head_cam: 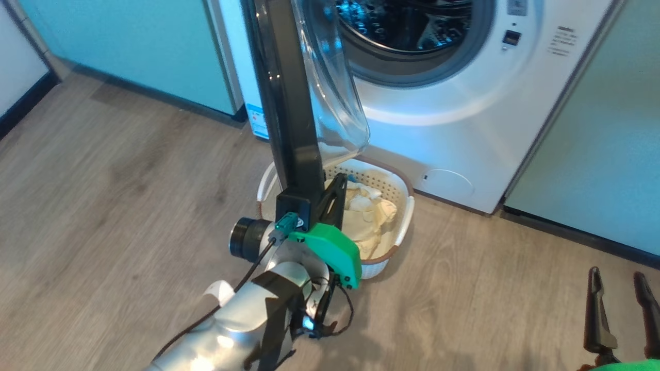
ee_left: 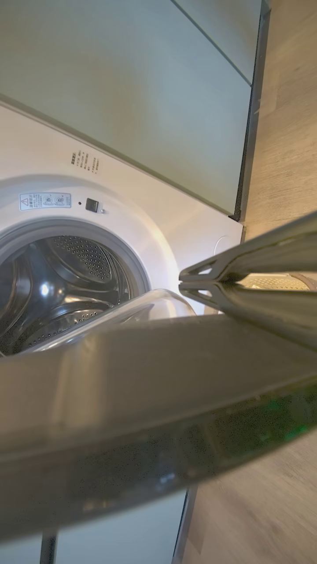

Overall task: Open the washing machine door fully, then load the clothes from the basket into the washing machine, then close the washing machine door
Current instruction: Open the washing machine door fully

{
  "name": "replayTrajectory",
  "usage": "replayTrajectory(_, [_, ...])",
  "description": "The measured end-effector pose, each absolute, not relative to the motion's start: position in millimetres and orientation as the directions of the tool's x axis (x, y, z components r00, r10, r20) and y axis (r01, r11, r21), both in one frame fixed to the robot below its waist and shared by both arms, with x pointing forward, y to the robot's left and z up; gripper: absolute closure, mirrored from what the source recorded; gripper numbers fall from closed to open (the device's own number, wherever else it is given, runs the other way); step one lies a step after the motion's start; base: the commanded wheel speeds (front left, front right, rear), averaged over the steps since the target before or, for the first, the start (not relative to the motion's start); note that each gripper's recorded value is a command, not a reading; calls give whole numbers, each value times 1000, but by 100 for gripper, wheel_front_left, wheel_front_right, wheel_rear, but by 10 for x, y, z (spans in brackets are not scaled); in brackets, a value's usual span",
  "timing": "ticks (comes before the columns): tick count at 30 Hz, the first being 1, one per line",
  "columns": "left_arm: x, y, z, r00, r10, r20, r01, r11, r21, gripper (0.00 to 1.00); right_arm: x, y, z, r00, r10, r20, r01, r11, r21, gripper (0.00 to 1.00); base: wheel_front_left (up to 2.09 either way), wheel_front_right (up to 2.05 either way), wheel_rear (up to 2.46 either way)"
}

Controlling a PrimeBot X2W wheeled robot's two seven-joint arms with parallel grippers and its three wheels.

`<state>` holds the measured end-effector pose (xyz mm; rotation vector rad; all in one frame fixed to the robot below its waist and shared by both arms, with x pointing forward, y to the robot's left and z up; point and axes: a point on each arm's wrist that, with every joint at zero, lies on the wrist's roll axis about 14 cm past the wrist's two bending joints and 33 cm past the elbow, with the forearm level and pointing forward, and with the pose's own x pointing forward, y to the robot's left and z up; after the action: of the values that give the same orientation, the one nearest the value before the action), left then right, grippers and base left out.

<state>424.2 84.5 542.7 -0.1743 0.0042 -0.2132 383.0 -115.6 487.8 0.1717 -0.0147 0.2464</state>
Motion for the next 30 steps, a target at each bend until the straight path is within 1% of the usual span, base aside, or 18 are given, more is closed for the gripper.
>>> replayTrajectory(12, [4054,1249,5300,991,-136,-13,132,979,-152,100,3902,-927,4844,952,305,29,-305,936,174,0,0,0,0])
replayTrajectory(30, [3888,2043,5262,1000,11,-21,-12,996,-94,100,3919,-878,4813,948,318,20,-317,932,178,0,0,0,0])
